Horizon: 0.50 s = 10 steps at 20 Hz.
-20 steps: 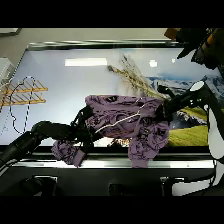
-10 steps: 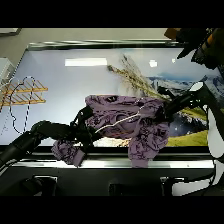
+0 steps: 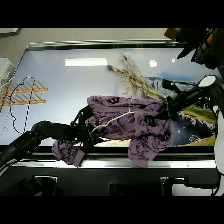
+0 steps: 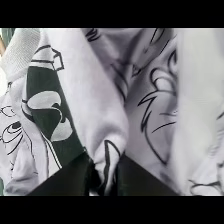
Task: Fold the clothes and pants, and hang the long-sleeved shirts on hangers.
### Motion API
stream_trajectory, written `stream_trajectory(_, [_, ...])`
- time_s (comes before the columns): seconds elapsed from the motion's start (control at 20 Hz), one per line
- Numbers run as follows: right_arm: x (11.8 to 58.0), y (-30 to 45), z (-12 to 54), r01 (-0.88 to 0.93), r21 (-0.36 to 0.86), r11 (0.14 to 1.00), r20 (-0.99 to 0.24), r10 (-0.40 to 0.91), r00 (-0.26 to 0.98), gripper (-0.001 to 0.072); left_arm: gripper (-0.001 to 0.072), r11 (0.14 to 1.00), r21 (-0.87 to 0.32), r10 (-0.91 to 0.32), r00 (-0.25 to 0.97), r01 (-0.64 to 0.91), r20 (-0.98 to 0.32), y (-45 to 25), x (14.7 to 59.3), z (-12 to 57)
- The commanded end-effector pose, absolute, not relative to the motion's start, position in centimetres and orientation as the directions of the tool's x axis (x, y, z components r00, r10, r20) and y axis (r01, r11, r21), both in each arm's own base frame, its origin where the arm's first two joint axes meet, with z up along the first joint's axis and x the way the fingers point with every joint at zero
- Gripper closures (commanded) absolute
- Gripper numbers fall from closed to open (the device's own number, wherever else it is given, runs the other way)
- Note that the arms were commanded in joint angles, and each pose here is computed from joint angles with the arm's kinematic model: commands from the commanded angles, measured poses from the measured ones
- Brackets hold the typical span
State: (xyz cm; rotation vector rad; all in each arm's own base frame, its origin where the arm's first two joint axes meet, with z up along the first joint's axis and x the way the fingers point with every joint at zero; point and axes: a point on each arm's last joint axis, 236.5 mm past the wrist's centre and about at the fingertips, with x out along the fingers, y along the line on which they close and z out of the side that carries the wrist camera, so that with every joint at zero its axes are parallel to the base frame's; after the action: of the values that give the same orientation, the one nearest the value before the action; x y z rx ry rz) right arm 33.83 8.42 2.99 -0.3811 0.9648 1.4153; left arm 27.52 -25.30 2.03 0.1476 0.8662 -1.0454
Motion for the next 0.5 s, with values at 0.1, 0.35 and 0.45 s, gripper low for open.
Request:
stream_trajectory(0.1, [33.2,8.4,5.3,-0.944,0.268,0.19,-0.765,0.638,-0.088,0.067,0.0115,0.571,-0.296,-0.688,0.249,0.766,-0.682,-25.1,28.4,2.2])
stream_trajectory(0.35, [32.8,8.3,7.2,-0.959,0.204,0.196,-0.781,0.624,-0.038,0.067,0.001,0.741,-0.315,-0.625,0.439,0.593,-0.646,-22.1,33.4,3.0])
stream_trajectory(0.45, [32.7,8.3,7.8,-0.964,0.175,0.201,-0.788,0.616,-0.015,0.067,0.001,0.802,-0.377,-0.586,0.493,0.463,-0.643,-19.4,35.2,3.1])
